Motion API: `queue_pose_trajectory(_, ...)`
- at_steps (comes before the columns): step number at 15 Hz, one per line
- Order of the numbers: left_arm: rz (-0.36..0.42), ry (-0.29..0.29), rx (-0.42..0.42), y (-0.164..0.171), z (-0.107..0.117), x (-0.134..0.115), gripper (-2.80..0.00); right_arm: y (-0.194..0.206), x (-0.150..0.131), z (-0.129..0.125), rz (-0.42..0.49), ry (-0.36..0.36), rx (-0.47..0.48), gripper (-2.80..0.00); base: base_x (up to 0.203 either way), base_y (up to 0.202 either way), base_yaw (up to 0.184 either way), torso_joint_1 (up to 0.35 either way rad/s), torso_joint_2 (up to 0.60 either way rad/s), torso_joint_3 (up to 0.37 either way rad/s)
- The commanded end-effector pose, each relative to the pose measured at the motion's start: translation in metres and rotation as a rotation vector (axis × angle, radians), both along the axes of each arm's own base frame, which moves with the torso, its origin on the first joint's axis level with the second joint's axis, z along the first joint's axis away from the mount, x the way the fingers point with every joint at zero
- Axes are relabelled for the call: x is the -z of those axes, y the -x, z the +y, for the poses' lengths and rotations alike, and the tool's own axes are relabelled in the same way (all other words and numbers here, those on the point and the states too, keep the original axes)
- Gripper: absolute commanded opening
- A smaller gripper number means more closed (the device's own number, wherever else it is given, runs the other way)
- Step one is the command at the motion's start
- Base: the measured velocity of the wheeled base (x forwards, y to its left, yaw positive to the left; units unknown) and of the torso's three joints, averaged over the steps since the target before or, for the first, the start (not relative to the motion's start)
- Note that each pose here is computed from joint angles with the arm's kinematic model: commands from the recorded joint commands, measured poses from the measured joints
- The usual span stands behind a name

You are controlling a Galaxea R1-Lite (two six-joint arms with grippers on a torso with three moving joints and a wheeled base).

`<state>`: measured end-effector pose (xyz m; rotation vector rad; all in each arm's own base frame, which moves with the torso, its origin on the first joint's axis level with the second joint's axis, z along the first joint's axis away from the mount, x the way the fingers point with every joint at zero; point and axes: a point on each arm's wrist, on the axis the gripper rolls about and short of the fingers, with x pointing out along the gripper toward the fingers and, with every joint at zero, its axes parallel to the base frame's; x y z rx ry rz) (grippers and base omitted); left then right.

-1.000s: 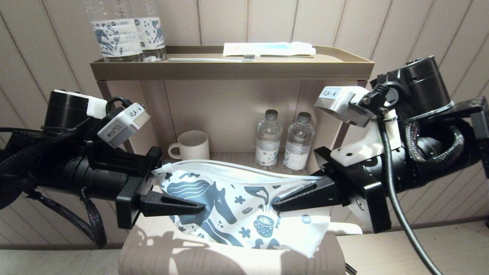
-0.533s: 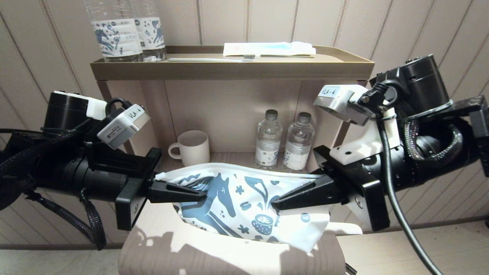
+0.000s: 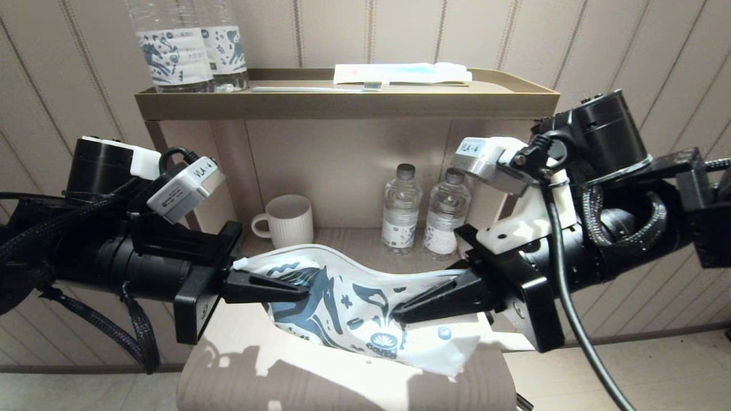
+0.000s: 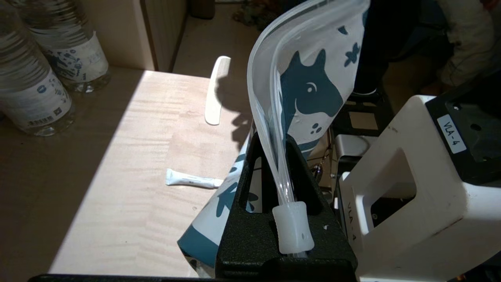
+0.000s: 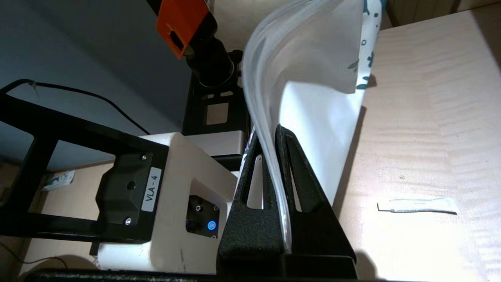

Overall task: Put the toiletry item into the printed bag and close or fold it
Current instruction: Hand it to the other hand

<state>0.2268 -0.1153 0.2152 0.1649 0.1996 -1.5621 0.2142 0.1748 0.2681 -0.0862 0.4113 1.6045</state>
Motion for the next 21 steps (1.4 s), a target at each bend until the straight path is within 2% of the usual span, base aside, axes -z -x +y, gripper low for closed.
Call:
queue_pose_trajectory(1, 0.0, 0.001, 0.01, 0.0, -0.002, 0.0, -2.8, -0.009, 0.009, 0.014, 0.022, 0.023, -0.016, -2.8, 0.0, 0.0, 0.0, 0.0, 0.0, 0.0)
queue_pose_trajectory(5, -0.002, -0.006, 0.0, 0.001, -0.002, 0.001, -2.8, -0.011, 0.012, 0.021, 0.016, 0.046, 0.005, -2.8, 0.0, 0.0, 0.0, 0.0, 0.0, 0.0)
queue_pose_trajectory(10, 0.015, -0.016, -0.004, 0.001, -0.001, 0.007, -2.8, -0.005, 0.003, 0.015, -0.039, 0.076, 0.098, -2.8, 0.0, 0.0, 0.0, 0.0, 0.0, 0.0)
queue_pose_trajectory(14, 0.028, -0.084, -0.085, -0.008, -0.004, 0.019, -2.8, -0.004, 0.0, 0.009, -0.073, 0.097, 0.168, -2.8, 0.0, 0.0, 0.0, 0.0, 0.0, 0.0)
queue_pose_trajectory(21, -0.026, -0.091, -0.132, -0.006, -0.002, 0.008, -2.8, -0.018, 0.015, 0.017, -0.094, 0.18, 0.264, -2.8, 0.0, 0.0, 0.0, 0.0, 0.0, 0.0)
